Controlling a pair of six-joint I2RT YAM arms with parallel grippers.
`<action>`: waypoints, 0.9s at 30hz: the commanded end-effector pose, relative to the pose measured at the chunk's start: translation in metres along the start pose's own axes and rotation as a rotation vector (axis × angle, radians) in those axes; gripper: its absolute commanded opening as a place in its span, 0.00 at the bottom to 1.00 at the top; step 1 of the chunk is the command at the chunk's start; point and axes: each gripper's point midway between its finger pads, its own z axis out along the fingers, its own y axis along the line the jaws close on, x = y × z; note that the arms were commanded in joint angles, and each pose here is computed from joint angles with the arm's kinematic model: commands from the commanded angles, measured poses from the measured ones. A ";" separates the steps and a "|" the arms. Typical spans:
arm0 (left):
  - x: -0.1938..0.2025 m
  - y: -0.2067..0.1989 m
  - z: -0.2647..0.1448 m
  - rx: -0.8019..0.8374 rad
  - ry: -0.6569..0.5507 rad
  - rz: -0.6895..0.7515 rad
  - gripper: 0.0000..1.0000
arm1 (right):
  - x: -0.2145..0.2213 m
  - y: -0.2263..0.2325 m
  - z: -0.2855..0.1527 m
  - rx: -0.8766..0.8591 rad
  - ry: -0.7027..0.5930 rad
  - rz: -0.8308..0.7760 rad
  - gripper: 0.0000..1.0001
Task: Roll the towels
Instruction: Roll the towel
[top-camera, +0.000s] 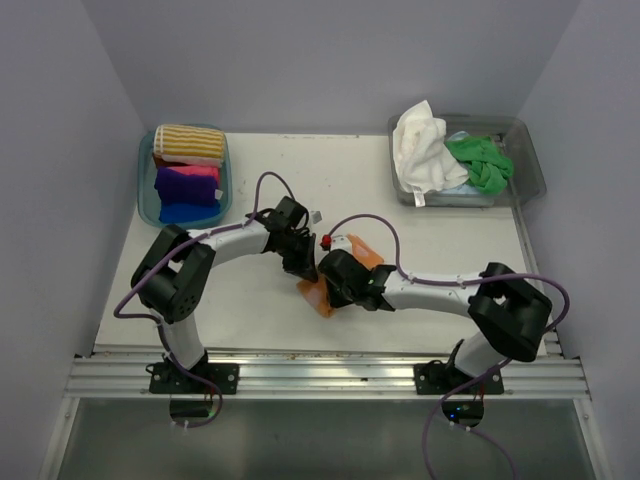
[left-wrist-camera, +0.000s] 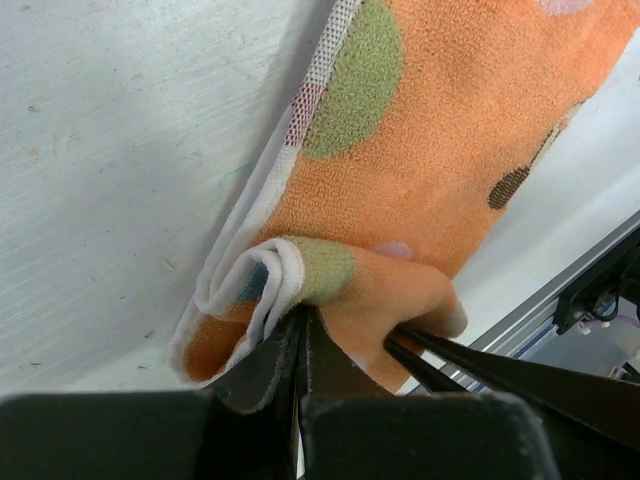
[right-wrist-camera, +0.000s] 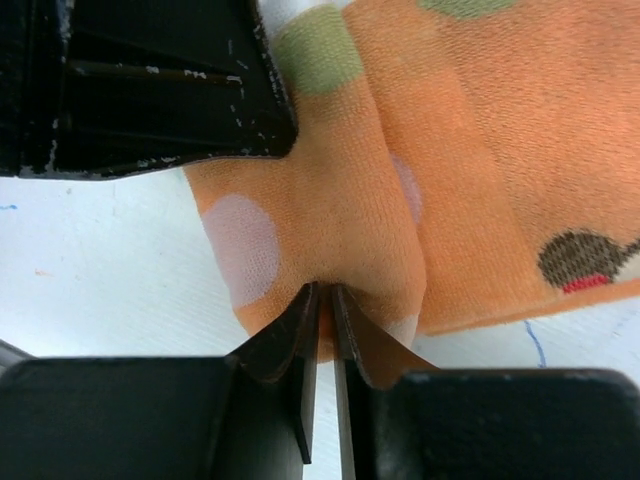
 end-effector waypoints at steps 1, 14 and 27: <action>-0.003 -0.006 -0.008 0.039 -0.015 0.035 0.00 | -0.010 -0.011 -0.019 0.057 -0.044 0.003 0.16; 0.006 -0.005 -0.001 0.076 0.016 0.036 0.00 | -0.023 0.038 -0.044 0.042 -0.129 -0.426 0.51; 0.004 -0.004 -0.001 0.081 0.017 0.030 0.00 | -0.002 0.030 -0.006 0.199 -0.104 -0.689 0.54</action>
